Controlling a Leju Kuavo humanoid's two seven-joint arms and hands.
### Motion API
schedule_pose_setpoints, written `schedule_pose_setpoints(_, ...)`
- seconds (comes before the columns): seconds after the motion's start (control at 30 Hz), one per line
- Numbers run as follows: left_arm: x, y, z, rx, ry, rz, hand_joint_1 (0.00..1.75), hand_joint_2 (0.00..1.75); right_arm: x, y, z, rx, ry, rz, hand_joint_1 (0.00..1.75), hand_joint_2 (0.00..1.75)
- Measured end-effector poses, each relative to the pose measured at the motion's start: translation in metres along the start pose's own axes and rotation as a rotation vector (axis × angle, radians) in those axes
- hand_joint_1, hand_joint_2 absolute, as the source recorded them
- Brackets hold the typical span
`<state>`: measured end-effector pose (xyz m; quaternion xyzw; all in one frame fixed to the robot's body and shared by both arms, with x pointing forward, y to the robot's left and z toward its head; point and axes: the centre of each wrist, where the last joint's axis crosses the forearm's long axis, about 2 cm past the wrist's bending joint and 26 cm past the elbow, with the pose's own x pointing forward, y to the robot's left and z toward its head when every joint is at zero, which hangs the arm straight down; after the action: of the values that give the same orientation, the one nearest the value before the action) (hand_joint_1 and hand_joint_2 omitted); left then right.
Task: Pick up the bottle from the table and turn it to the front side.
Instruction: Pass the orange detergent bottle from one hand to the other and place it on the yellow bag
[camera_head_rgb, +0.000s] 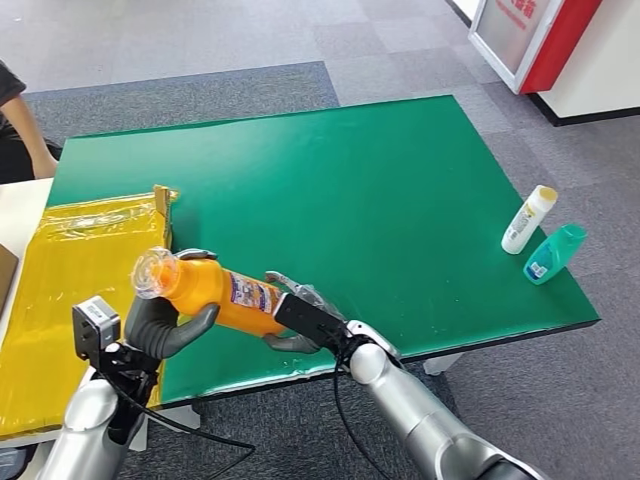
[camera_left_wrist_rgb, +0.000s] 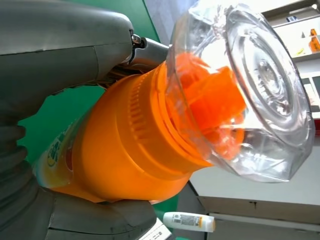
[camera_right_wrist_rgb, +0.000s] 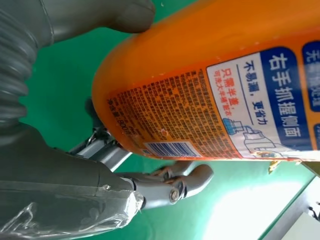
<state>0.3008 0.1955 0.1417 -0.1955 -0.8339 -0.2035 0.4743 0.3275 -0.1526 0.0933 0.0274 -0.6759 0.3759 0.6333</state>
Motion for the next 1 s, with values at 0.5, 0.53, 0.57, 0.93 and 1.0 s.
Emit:
schedule_pose_setpoints(0.5,0.031,0.047,-0.028,-0.091,0.145,-0.793,1.75,1.75,-0.007,-0.005,0.014,-0.068,0.010,-0.034,0.00,1.75)
schedule_pose_setpoints(0.53,0.033,0.052,-0.031,-0.110,0.159,-0.837,1.75,1.75,-0.007,-0.006,0.015,-0.071,0.010,-0.037,0.00,1.75)
schedule_pose_setpoints(0.57,0.036,0.058,-0.034,-0.133,0.174,-0.878,1.75,1.75,-0.008,-0.006,0.016,-0.075,0.011,-0.040,0.00,1.75)
schedule_pose_setpoints(0.93,0.043,0.097,-0.063,-0.471,0.430,-1.136,1.75,1.75,-0.016,-0.010,0.027,-0.101,0.015,-0.068,0.00,1.75)
schedule_pose_setpoints(1.0,0.037,0.099,-0.063,-0.531,0.496,-1.165,1.75,1.75,-0.018,-0.010,0.029,-0.100,0.018,-0.072,0.00,1.75)
